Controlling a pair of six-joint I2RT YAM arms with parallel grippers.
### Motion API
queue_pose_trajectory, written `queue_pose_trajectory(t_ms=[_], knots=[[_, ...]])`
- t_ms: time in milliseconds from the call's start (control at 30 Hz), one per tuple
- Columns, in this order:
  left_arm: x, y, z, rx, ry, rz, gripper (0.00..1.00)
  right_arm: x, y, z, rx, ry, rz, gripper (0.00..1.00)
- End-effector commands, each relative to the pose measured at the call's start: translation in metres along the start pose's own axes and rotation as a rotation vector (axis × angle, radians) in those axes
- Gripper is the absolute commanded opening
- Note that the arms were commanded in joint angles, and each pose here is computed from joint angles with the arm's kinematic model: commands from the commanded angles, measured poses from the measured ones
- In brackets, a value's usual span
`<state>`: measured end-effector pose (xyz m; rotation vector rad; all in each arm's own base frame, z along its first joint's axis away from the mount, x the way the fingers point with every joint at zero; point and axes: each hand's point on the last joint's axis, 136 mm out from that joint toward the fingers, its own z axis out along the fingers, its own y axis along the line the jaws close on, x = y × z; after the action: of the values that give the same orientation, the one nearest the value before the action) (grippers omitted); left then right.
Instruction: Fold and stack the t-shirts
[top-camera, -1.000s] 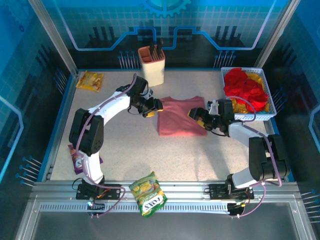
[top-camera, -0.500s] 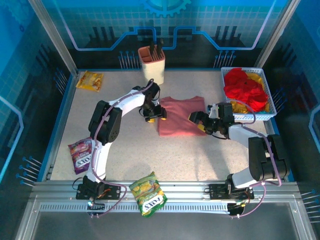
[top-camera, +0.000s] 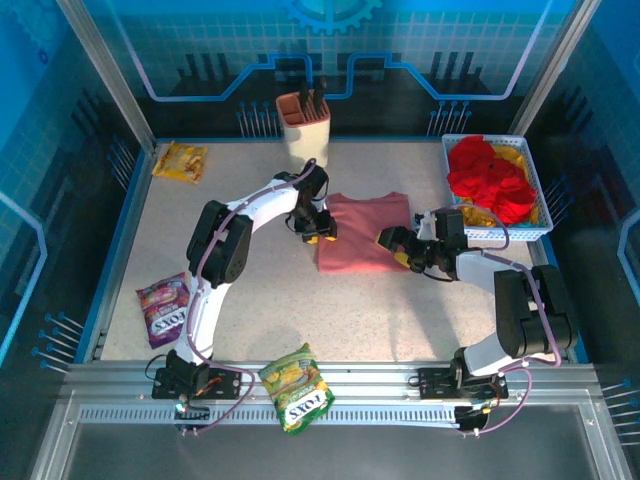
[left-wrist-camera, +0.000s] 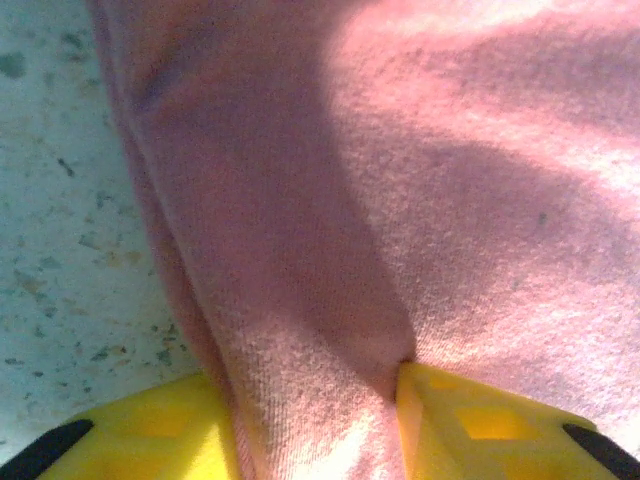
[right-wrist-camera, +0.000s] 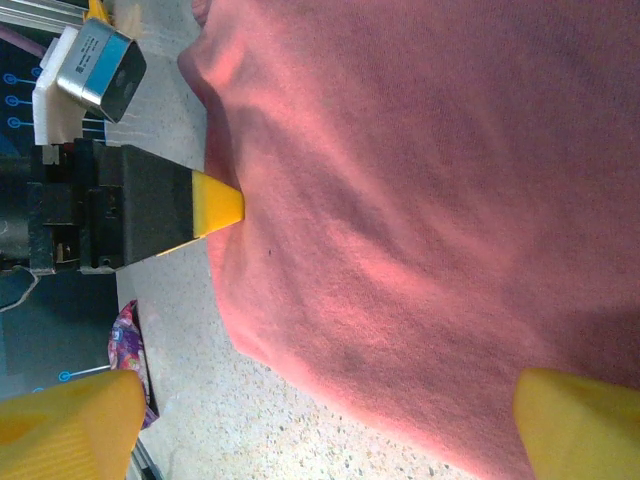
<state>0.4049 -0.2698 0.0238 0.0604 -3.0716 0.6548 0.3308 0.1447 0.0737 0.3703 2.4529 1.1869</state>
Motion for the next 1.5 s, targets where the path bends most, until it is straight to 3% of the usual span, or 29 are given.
queue_pose_trajectory(t_ms=[0,167,333,733,1133,1467], knots=[[0.005,-0.003,0.003,-0.01,0.037,0.016,0.28,-0.004,0.001,-0.005,-0.02,-0.015,0.0,0.95],[0.004,0.008,-0.012,-0.076,0.042,0.031,0.0,-0.008,0.007,-0.01,-0.025,-0.027,-0.009,0.95],[0.0,0.038,-0.043,-0.172,0.003,0.031,0.0,-0.008,0.009,-0.018,-0.022,-0.032,-0.015,0.95],[0.013,0.151,-0.139,-0.575,-0.077,-0.007,0.0,-0.005,0.017,-0.029,-0.034,-0.046,-0.022,0.95],[0.032,0.255,-0.191,-0.815,-0.052,-0.096,0.0,0.008,0.017,-0.035,-0.06,-0.053,-0.029,0.95],[0.016,0.298,-0.223,-1.024,-0.141,-0.106,0.0,0.012,0.025,-0.04,-0.077,-0.038,-0.057,0.95]])
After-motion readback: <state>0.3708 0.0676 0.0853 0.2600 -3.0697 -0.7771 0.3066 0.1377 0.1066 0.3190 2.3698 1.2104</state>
